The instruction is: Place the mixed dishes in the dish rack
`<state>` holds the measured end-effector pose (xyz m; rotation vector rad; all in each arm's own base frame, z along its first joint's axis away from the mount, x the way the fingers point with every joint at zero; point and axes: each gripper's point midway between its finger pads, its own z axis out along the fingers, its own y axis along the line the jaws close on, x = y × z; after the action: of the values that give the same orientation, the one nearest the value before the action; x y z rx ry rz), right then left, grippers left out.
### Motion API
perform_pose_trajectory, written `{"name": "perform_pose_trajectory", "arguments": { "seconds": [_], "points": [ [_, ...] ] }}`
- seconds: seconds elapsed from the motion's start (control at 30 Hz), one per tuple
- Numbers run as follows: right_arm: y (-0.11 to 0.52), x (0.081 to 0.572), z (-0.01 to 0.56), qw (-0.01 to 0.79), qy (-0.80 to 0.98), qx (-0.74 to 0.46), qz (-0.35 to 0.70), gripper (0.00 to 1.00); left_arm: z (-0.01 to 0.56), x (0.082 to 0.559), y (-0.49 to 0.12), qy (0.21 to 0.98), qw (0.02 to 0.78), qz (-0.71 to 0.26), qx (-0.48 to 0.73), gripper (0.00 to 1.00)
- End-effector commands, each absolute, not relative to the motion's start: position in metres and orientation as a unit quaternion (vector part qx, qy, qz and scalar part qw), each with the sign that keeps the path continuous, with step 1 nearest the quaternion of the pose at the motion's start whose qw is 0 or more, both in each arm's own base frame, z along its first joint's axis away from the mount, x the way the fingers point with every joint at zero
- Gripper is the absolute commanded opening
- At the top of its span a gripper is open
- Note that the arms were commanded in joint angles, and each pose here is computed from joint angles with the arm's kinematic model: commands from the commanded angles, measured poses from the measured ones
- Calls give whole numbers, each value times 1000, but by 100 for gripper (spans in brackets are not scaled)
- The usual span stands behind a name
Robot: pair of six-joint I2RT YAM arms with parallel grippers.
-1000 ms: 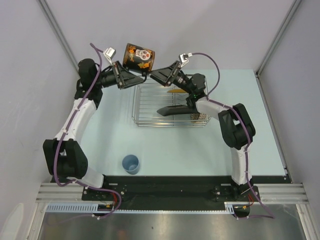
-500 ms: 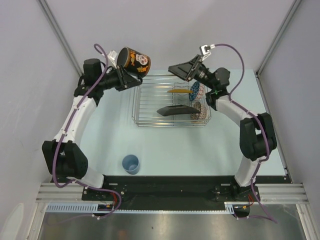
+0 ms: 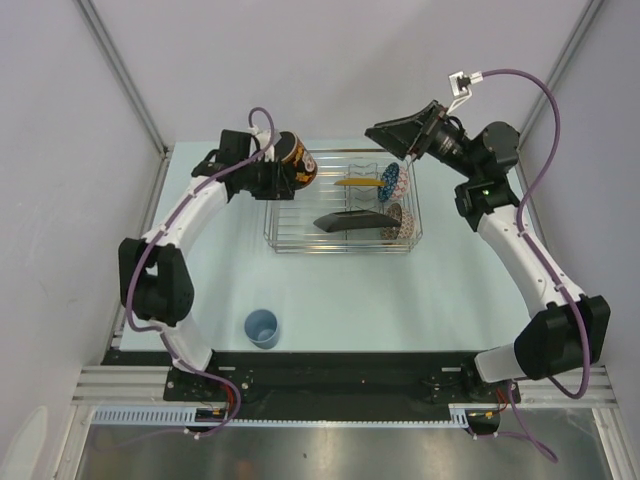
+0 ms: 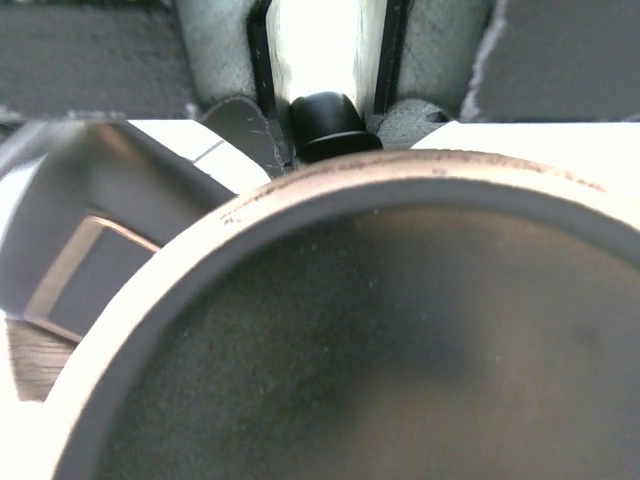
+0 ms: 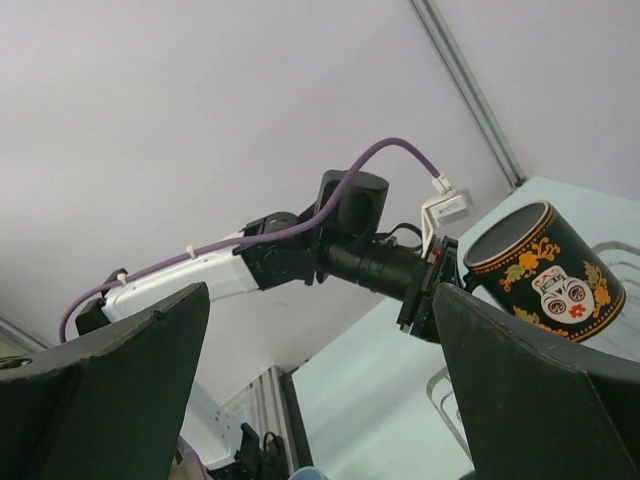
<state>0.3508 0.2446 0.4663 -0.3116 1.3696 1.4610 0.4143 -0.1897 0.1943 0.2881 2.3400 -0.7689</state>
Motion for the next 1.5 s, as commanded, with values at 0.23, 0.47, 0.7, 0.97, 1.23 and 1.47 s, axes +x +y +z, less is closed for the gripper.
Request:
{"name": "perform_pose_trajectory", "arguments": {
  "seconds": [0.23,0.47,0.7,0.97,1.23,1.47],
  "points": [
    [233,344,434,515,620,-118,580,100,229,476,-200,849,450,-185,208,0],
    [228,342,426,513,626,-108,577,100,199,488,-196,862,434,-156,211,0],
    [221,338,422,515,629,-100,573,100,188,495,-198,860,438,-159,207,0],
    [220,339,406,506,642,-94,568,100,193,512,-201,837,486,-163,192,0],
    [223,349,383,484,659,-84,569,100,203,530,-209,819,512,-174,191,0],
    [217,360,376,480,664,-71,568,100,130,490,-189,855,454,-171,185,0]
  ]
}}
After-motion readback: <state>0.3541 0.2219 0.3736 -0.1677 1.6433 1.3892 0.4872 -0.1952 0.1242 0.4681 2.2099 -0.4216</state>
